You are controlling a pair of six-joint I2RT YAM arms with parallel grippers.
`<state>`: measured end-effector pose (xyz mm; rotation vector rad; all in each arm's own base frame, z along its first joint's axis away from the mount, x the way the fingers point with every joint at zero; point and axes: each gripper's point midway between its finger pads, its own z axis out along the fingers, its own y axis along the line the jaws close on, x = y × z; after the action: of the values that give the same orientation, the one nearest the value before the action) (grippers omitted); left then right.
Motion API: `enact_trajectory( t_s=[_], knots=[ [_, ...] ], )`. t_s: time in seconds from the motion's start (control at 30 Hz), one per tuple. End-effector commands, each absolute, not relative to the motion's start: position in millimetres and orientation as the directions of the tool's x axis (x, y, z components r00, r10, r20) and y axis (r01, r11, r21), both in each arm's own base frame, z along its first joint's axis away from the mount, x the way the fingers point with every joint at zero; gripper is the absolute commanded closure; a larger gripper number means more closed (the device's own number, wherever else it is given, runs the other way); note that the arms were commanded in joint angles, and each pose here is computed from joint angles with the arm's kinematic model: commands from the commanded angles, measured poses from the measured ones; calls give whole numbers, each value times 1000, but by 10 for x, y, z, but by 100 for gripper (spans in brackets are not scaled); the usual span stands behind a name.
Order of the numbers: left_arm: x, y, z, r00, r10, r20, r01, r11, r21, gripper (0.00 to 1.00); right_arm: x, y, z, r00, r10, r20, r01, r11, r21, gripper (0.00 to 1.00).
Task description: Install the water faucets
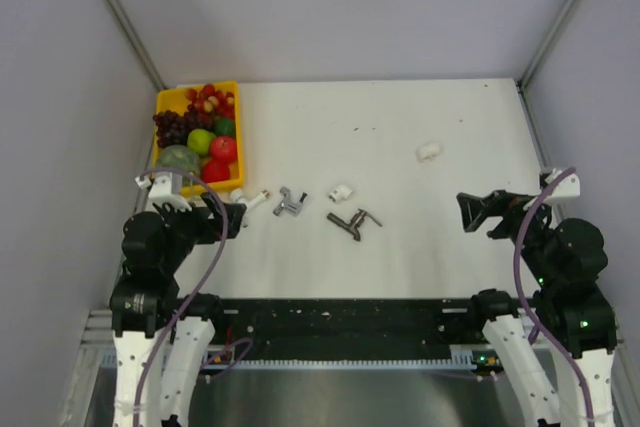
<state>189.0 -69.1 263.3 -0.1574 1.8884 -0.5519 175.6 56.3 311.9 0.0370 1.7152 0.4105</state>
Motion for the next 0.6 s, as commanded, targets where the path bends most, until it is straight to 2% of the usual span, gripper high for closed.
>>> enact_trajectory(
  t_s=[0.0, 0.3, 0.57],
  knots=[
    [1921, -712, 2790, -296, -334, -895, 223, 887, -404, 1, 1772, 513, 3252, -138, 268, -953, -187, 938, 291, 1],
    [2087, -890, 2620, -321, -347, -881, 307, 842, -443, 1, 1709, 683, 3180, -200, 219, -955, -284, 920, 270, 1],
    [2135, -908, 2548, -321, -311, -894, 332, 848, -414, 1, 2026, 864, 2889, -339, 264, -903, -285, 886, 367, 1]
  ],
)
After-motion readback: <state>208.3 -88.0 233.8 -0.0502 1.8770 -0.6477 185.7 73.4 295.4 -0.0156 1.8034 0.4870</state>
